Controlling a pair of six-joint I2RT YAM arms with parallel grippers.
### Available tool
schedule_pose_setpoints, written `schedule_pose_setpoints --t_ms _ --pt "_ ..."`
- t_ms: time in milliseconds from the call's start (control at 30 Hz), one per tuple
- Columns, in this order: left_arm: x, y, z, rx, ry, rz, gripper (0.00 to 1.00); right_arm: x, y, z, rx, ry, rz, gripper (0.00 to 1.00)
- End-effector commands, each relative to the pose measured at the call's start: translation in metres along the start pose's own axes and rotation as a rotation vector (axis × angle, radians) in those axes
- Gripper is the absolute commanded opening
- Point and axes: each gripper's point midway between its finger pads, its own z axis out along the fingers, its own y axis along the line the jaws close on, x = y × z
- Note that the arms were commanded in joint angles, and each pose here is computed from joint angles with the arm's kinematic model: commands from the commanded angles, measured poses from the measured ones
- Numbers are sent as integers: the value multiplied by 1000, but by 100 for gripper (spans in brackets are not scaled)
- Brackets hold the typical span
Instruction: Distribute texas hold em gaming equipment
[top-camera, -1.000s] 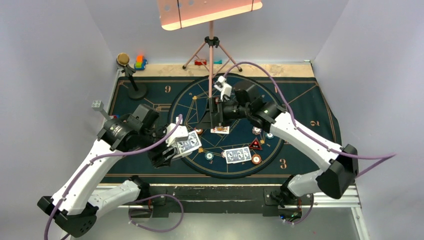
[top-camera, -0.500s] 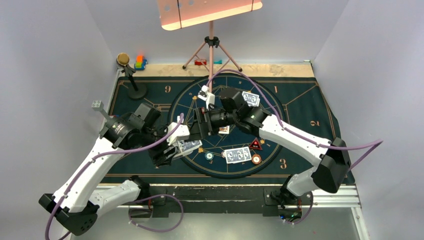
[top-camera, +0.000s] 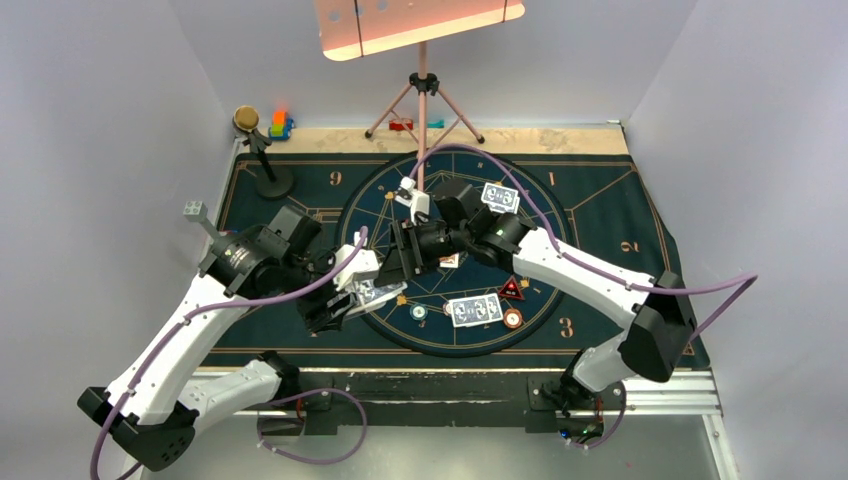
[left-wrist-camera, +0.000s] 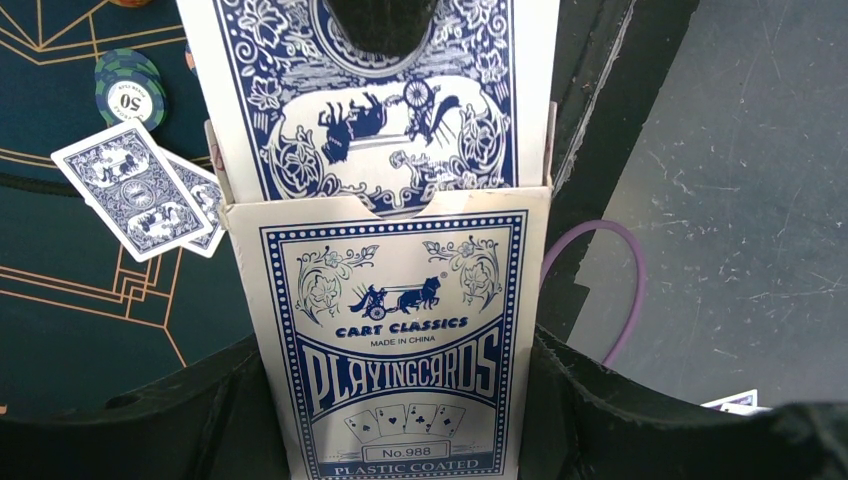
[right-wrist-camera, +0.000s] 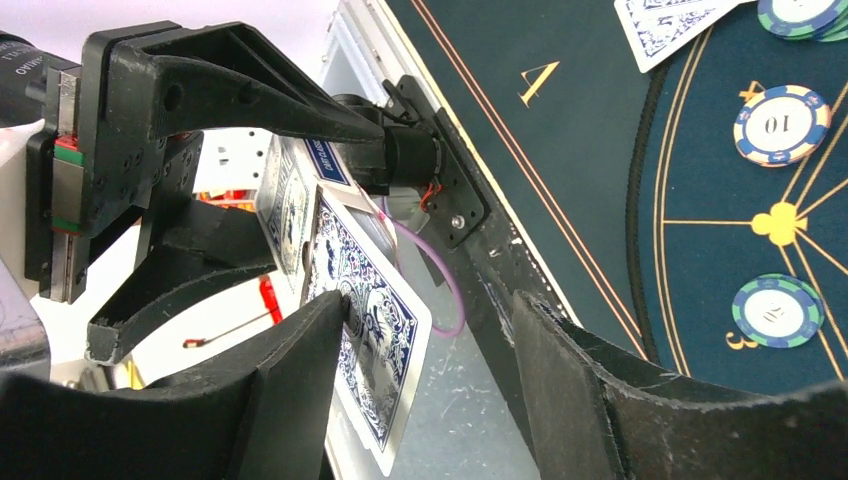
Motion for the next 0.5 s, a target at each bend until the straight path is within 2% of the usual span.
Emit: schedule_pose_setpoints --t_ms 0,267,467 --pt "-17 0 -10 -16 -82 40 0 -13 5 -17 62 -61 -58 63" --pt "-17 -2 -11 -13 -87 39 0 -22 -1 -29 150 -99 -93 56" --pt "-16 -2 -11 -13 -86 40 0 -26 -3 -38 195 -118 -110 43"
